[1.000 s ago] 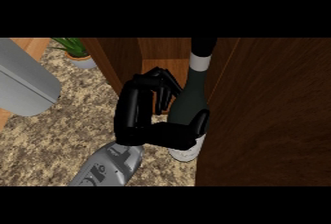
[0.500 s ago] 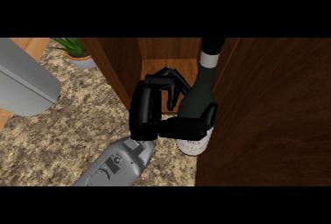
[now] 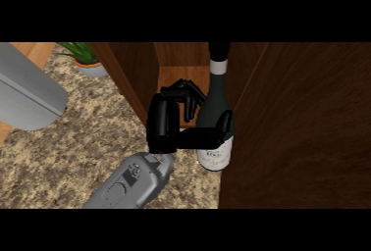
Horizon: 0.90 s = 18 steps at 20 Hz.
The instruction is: Pick up the wine, place it into the cabinet and close the cabinet
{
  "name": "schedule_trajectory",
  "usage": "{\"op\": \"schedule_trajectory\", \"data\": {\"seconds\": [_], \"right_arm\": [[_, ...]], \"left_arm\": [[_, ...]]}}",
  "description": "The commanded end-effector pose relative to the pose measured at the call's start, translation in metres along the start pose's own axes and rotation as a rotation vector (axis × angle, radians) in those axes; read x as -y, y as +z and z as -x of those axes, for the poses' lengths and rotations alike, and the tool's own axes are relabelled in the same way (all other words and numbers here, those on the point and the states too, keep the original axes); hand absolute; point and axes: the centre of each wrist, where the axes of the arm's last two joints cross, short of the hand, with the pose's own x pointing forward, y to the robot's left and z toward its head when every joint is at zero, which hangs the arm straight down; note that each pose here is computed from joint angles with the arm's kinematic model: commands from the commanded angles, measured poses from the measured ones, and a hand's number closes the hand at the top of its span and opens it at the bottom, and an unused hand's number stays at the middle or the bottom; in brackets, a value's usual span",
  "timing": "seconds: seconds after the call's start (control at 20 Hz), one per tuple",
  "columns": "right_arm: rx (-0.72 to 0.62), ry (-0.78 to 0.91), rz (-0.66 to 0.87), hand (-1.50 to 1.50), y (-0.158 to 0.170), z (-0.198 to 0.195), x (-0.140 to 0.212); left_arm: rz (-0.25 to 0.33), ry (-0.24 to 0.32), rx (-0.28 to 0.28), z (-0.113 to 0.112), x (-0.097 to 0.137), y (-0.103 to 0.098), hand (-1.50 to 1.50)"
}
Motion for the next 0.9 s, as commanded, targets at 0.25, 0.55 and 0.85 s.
{"op": "schedule_trajectory", "data": {"seconds": [0.25, 0.55, 0.85], "right_arm": [[0.053, -0.03, -0.037, -1.5, 0.02, -0.02, 0.0], [0.058, -0.047, -0.022, -1.5, 0.022, -0.016, -0.002], [0.045, -0.026, -0.025, -1.5, 0.032, -0.019, 0.006]], "left_arm": [[-0.01, -0.138, 0.007, 0.038, -0.002, -0.005, 1.5], [-0.034, -0.178, 0.035, 0.059, -0.03, 0.0, 1.5], [-0.063, -0.147, 0.022, 0.064, -0.029, -0.004, 1.5]]}}
